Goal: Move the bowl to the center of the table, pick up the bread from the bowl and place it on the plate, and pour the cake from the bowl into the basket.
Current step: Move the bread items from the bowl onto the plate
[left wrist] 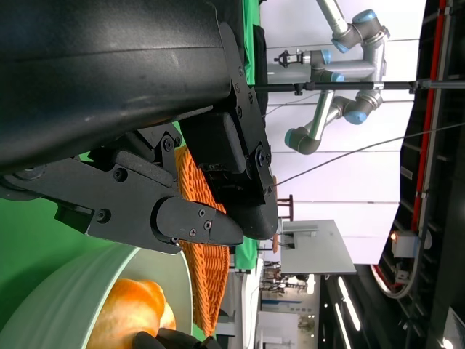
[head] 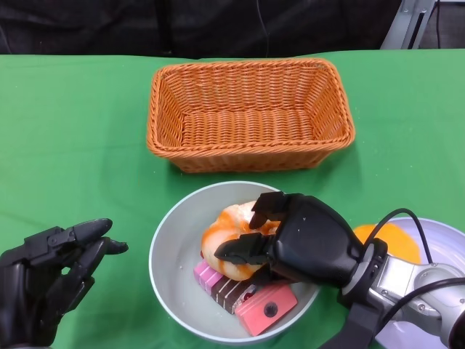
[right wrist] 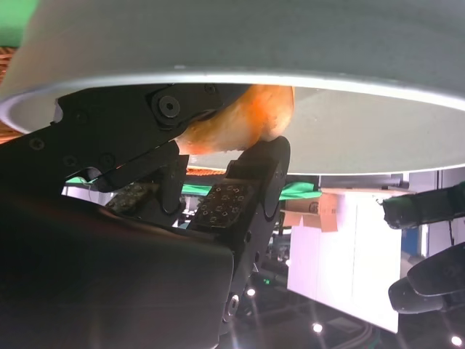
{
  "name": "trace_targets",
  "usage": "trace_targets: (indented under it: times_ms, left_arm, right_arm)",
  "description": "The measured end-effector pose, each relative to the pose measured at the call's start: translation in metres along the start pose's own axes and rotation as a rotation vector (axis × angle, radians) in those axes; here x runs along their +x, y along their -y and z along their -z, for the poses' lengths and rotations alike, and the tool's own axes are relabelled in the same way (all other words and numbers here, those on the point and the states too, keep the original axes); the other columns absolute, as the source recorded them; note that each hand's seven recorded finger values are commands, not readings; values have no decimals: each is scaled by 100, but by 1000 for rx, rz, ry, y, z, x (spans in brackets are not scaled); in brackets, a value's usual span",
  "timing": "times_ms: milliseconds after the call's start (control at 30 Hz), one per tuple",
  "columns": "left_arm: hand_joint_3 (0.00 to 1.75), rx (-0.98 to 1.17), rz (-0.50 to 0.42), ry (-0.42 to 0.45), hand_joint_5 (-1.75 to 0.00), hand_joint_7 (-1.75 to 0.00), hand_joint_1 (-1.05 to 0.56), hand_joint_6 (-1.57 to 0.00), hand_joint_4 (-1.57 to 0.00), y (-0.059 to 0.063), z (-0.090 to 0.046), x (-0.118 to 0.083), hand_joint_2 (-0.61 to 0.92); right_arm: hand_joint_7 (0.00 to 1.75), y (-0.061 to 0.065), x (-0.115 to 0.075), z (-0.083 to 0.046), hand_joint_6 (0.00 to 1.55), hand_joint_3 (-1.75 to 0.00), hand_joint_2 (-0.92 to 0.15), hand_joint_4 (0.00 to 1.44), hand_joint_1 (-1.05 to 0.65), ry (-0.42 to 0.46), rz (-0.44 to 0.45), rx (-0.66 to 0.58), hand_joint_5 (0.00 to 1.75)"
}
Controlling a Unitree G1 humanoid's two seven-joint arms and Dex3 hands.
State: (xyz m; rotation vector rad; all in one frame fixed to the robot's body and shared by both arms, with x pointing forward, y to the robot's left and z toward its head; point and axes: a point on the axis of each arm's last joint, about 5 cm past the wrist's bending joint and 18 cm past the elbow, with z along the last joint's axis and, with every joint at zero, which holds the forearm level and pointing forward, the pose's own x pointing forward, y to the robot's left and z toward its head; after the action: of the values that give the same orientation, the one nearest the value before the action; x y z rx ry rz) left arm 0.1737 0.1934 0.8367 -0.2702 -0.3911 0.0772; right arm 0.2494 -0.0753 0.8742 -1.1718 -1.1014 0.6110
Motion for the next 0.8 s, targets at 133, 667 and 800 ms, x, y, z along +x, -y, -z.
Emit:
trace_targets:
  times_ms: [133,667,800]
  left_arm:
    - [16,-3,-1,0,-95,-1,-29,-129,-89,1,0,0,92]
    - [18,-7,-2,-14,-97,-1,-28,-128,-87,1,3,-2,92]
    - [19,-6,-2,-18,-98,-1,-26,-129,-86,1,4,-2,92]
  right_arm:
    - [1,-5,-3,0,125,0,-82,76,-34,0,31,16,134]
    - [2,-15,-5,0,126,0,-79,73,-31,13,93,68,144]
    - [3,-15,-5,1,128,0,-77,75,-29,18,113,73,144]
